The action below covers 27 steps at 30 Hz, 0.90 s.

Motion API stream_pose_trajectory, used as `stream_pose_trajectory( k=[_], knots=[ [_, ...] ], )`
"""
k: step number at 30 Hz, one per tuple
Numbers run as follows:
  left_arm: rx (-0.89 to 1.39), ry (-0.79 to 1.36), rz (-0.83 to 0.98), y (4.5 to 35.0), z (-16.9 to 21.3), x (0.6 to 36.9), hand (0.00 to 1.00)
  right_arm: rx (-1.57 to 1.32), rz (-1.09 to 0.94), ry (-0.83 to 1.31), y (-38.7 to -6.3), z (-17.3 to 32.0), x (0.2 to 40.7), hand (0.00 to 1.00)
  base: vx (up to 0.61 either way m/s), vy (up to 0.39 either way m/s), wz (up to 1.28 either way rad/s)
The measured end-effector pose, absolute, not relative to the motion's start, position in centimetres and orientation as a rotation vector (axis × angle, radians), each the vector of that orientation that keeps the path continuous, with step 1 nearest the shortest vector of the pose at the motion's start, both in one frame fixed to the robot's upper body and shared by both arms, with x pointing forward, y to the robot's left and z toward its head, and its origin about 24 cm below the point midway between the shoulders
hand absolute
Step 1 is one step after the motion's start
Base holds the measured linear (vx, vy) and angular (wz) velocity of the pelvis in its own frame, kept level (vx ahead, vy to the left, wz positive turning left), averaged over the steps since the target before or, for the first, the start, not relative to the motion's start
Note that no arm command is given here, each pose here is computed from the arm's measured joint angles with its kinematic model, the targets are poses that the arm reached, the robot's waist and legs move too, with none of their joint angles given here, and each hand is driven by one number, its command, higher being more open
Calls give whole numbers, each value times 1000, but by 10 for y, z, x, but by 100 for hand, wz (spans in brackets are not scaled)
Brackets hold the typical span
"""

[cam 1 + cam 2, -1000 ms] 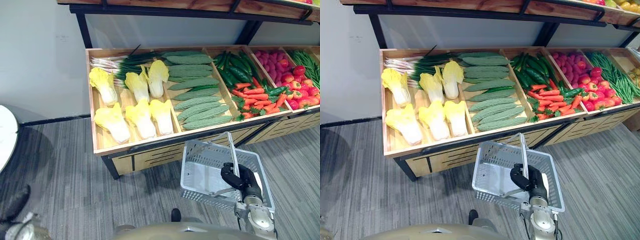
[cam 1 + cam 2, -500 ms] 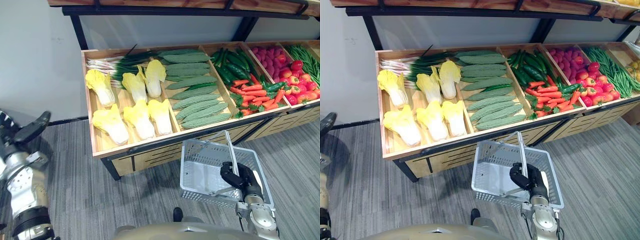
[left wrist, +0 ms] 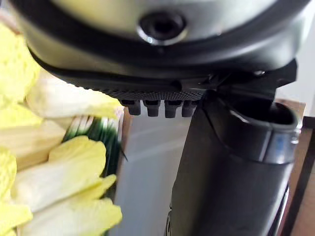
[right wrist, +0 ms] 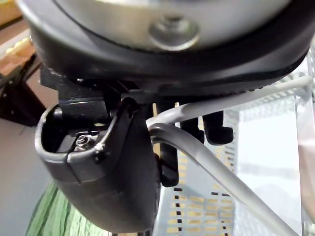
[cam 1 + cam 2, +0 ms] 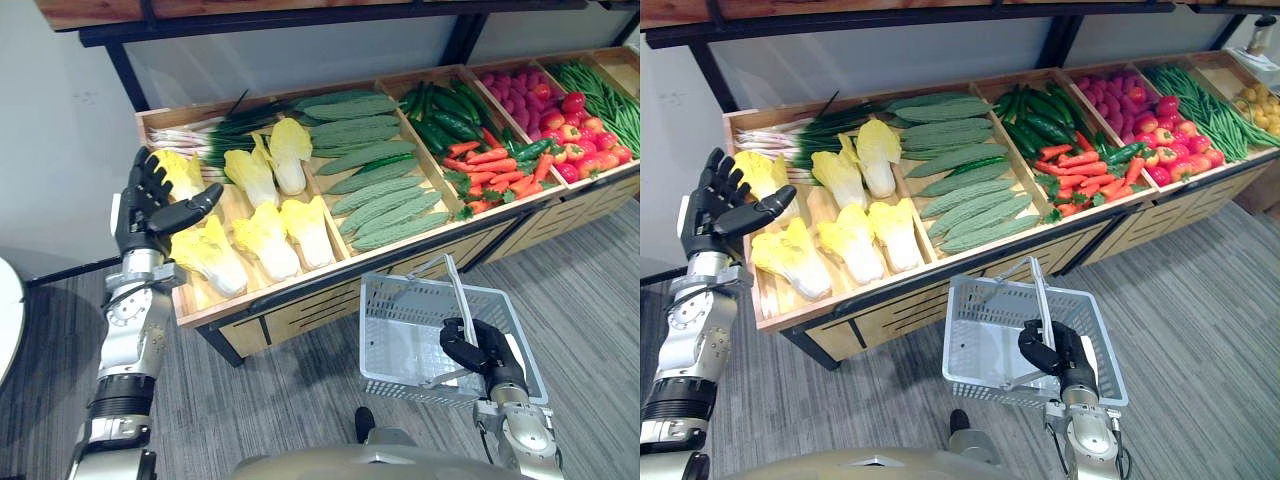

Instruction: Pick vegetable in the basket

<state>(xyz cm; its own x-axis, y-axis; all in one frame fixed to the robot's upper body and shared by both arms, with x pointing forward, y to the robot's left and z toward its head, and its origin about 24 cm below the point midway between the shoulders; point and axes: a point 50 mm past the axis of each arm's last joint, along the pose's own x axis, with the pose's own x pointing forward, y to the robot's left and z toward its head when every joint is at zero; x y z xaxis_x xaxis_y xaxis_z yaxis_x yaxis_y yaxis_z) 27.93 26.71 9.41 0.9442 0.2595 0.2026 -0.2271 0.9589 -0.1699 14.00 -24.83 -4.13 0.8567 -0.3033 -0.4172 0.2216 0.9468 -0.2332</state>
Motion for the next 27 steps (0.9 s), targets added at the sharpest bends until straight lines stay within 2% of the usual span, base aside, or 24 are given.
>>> stream_pose_trajectory(
  k=[17,24,27],
  knots=[
    [-199,-186,160,234,85,284,100,-181,-280,463,-249,-40,140,0,-3,2,-1],
    [-212,-259,172,232,102,282,100,-185,-291,460,-251,-39,138,0,0,0,0],
    [-219,-281,226,243,106,280,100,-188,-292,447,-252,-36,140,0,-11,2,0]
  ],
)
